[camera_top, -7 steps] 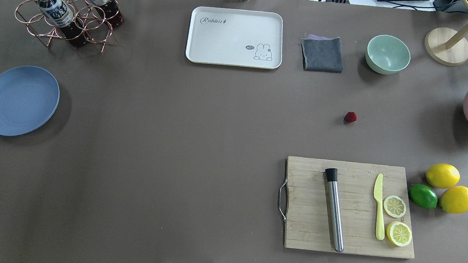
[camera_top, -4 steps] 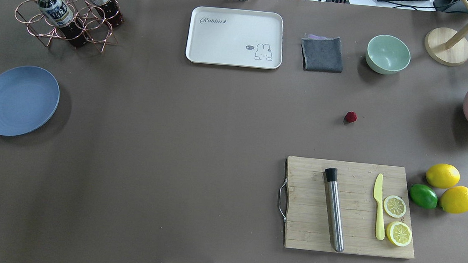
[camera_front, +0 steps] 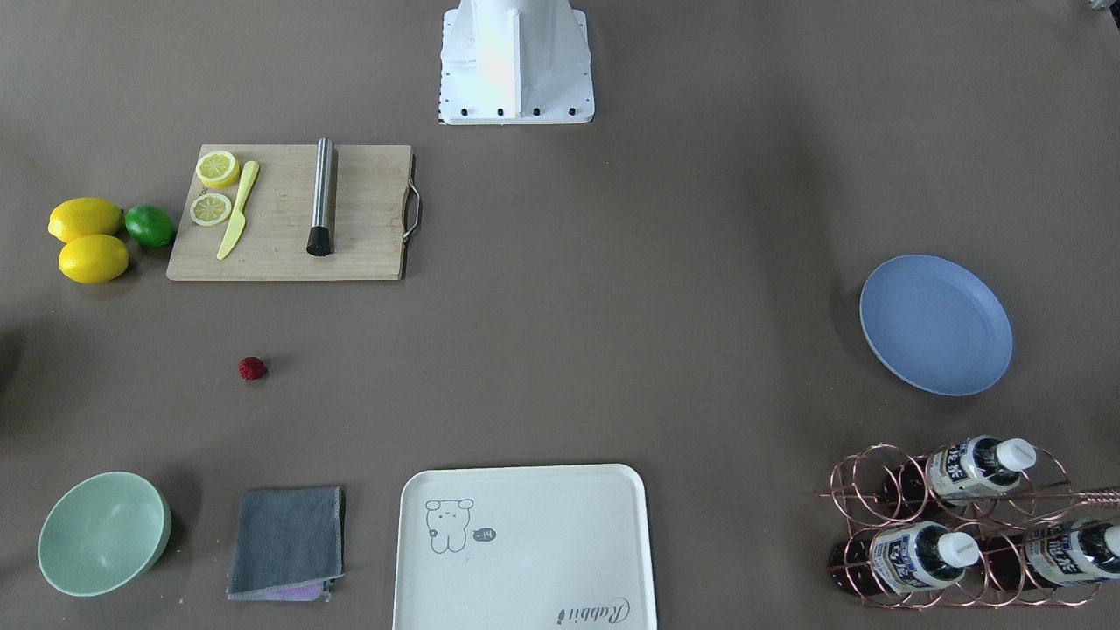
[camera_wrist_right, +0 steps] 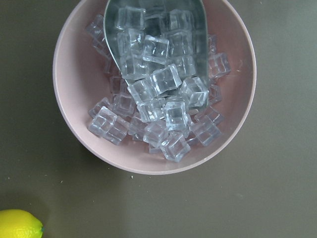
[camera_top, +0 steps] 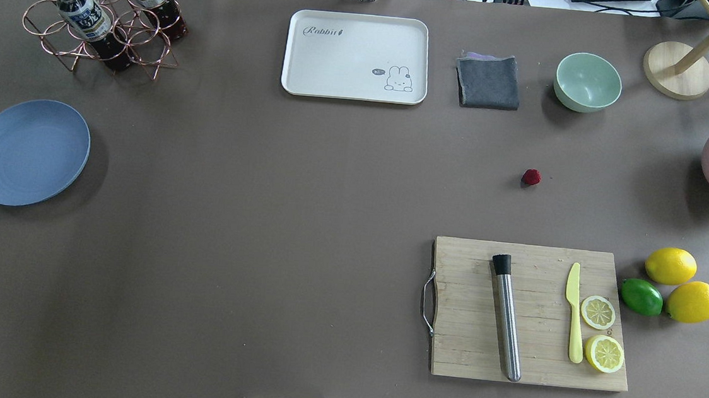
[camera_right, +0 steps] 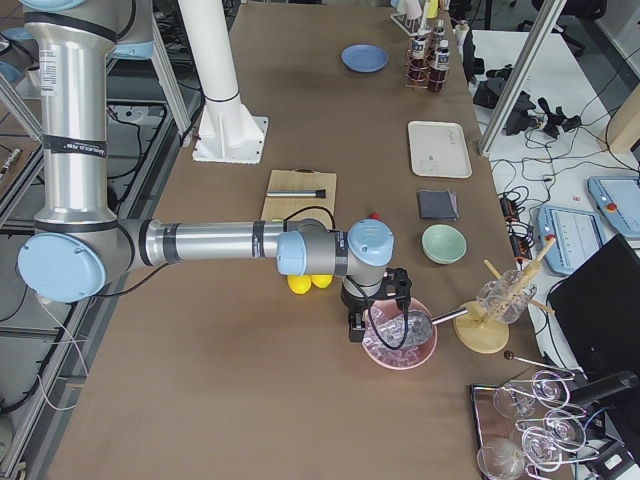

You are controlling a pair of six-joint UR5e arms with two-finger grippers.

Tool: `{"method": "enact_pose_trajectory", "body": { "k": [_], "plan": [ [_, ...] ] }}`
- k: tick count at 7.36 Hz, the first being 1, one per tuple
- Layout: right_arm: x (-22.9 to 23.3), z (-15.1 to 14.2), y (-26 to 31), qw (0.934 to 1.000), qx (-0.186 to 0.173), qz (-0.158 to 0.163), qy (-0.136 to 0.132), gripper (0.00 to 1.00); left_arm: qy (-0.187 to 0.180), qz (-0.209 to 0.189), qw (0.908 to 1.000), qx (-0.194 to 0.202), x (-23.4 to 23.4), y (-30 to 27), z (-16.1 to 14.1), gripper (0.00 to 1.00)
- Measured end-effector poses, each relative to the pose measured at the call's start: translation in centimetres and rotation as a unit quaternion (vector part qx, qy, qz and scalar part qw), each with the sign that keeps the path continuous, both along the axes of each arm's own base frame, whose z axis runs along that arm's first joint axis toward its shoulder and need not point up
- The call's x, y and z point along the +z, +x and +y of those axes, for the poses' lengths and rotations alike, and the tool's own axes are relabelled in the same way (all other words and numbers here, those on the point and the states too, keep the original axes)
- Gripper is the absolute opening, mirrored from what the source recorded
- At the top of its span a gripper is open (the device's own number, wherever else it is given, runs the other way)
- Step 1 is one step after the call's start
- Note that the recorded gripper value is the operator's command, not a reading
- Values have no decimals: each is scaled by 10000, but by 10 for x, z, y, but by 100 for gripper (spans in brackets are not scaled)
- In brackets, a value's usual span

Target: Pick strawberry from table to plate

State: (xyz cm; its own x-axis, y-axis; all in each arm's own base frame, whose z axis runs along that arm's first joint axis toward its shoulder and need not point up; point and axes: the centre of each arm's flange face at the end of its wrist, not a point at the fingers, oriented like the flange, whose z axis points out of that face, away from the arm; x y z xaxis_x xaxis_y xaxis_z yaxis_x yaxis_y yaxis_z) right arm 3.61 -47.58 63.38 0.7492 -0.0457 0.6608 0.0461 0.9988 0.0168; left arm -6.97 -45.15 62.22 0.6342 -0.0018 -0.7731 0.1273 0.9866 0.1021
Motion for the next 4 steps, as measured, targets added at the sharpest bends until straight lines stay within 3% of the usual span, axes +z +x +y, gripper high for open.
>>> {"method": "enact_pose_trajectory", "body": {
  "k": [4],
  "plan": [
    [-11,-4,-2,9999,-9,-125,111,100,819,23,9966,-115,-29,0,-18,98]
  ]
}}
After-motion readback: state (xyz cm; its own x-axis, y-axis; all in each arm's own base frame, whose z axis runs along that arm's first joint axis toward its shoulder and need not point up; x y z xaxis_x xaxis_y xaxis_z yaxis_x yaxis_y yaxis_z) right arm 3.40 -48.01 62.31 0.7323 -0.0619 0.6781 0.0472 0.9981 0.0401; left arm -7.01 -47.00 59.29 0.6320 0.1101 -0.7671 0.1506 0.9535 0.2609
